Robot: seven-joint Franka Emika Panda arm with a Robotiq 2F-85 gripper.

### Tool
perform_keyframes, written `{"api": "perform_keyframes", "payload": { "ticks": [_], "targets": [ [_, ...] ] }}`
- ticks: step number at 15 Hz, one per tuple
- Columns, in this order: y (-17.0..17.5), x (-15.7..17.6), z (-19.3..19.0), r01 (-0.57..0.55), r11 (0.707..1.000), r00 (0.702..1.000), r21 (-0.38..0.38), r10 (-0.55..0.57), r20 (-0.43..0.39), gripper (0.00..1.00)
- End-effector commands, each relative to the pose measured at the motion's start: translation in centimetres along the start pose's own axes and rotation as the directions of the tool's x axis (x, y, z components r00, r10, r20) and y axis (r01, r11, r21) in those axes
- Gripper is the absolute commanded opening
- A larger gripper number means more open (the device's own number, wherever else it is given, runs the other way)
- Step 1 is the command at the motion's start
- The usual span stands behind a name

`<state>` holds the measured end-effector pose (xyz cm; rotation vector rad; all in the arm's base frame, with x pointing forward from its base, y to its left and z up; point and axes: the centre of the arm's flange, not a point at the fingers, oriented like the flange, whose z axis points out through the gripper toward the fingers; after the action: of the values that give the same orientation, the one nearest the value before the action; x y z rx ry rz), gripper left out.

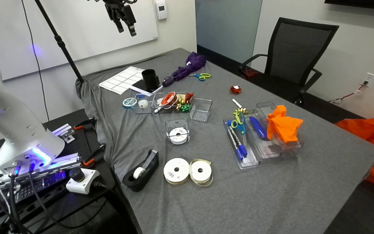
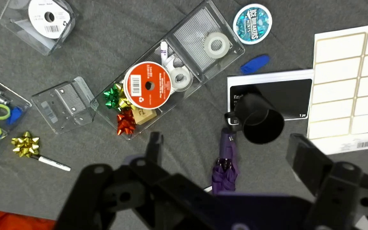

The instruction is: Move the red disc to the empty container.

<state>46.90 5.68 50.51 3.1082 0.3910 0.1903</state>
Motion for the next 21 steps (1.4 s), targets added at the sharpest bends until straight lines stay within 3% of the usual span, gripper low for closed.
{"api": "perform_keyframes", "payload": {
  "ticks": [1,4,5,13,21],
  "targets": [
    [2.5,3.9,0.0,0.048,0.998,0.998,0.036,-0.05,0.043,1.0],
    [4.0,5.5,0.8,0.072,0.997,0.996,0.007,-0.072,0.055,1.0],
    [2.8,3.6,0.7,0.044,0.999,0.999,0.008,-0.045,0.021,1.0],
    [3.5,4.8,1.3,0.05,0.999,0.998,0.009,-0.051,0.033,1.0],
    [11.7,6.5,6.4,0.097,0.986,0.977,0.136,-0.121,0.177,1.0]
  ]
}}
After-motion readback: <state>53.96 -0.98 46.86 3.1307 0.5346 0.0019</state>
